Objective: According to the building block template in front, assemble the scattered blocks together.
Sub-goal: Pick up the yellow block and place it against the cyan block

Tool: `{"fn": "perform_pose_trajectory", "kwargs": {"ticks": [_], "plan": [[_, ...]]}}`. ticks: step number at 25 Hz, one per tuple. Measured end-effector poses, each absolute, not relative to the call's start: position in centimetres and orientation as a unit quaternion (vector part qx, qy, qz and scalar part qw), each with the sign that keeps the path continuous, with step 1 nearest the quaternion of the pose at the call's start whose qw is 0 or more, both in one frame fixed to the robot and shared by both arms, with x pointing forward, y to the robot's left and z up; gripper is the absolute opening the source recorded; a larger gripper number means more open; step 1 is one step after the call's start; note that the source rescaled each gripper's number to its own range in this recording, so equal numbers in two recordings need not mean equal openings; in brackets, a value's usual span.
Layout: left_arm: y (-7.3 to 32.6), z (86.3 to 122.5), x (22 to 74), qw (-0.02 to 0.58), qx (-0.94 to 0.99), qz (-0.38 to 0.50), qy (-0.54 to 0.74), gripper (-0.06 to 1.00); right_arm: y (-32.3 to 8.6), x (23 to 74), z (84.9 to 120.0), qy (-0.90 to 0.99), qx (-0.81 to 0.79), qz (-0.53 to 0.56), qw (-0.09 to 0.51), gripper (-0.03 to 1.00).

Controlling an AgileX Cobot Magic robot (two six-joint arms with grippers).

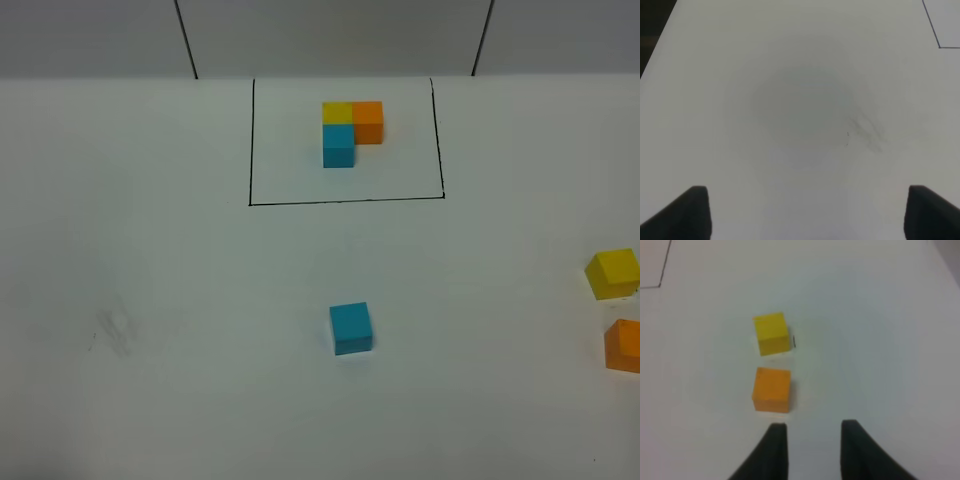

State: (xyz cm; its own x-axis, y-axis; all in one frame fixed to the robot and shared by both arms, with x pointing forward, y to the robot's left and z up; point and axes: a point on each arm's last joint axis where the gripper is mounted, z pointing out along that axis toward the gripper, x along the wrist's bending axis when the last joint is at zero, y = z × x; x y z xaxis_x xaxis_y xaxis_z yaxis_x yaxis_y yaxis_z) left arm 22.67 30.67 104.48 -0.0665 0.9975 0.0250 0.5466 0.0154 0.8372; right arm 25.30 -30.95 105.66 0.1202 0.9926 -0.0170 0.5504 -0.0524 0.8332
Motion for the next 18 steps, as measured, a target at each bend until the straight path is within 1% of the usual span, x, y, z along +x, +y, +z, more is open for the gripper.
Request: {"fn": "perform_pose_trajectory", "kwargs": {"ticks": [3,5,6,8,10,12,14,15,16,18], "plan": [[30.7,104.5,22.7,0.317,0.605,0.355,0.638,0.66,-30.9,27.8,107.2,0.602,0.666,0.285,0.337,0.01],[30.7,104.5,22.7,0.317,0.605,0.355,0.638,0.66,-30.9,30.2,108.3,0.616,0.674,0.257,0.317,0.03],[30.7,104.5,22.7,0.317,0.605,0.355,0.638,0.66,-30.9,31.3,108.8,0.623,0.676,0.245,0.309,0.06],[30.7,104.5,22.7,0.317,0.605,0.355,0.638,0.66,-30.8,34.3,109.3,0.652,0.675,0.203,0.281,0.14],[30.7,104.5,22.7,0.317,0.605,0.355,0.638,0.66,-30.8,37.0,109.1,0.687,0.662,0.159,0.253,0.3],[30.7,104.5,22.7,0.317,0.605,0.355,0.638,0.66,-30.7,39.7,108.6,0.728,0.635,0.119,0.227,0.51],[30.7,104.5,22.7,0.317,0.605,0.355,0.638,0.66,-30.6,42.0,107.8,0.756,0.614,0.097,0.204,0.77],[30.7,104.5,22.7,0.317,0.605,0.355,0.638,0.66,-30.5,43.1,107.4,0.764,0.608,0.093,0.195,0.85],[30.7,104.5,22.7,0.317,0.605,0.355,0.638,0.66,-30.4,44.2,107.0,0.767,0.605,0.095,0.193,0.91],[30.7,104.5,22.7,0.317,0.605,0.355,0.638,0.66,-30.3,46.4,106.2,0.767,0.605,0.099,0.19,0.97]]}}
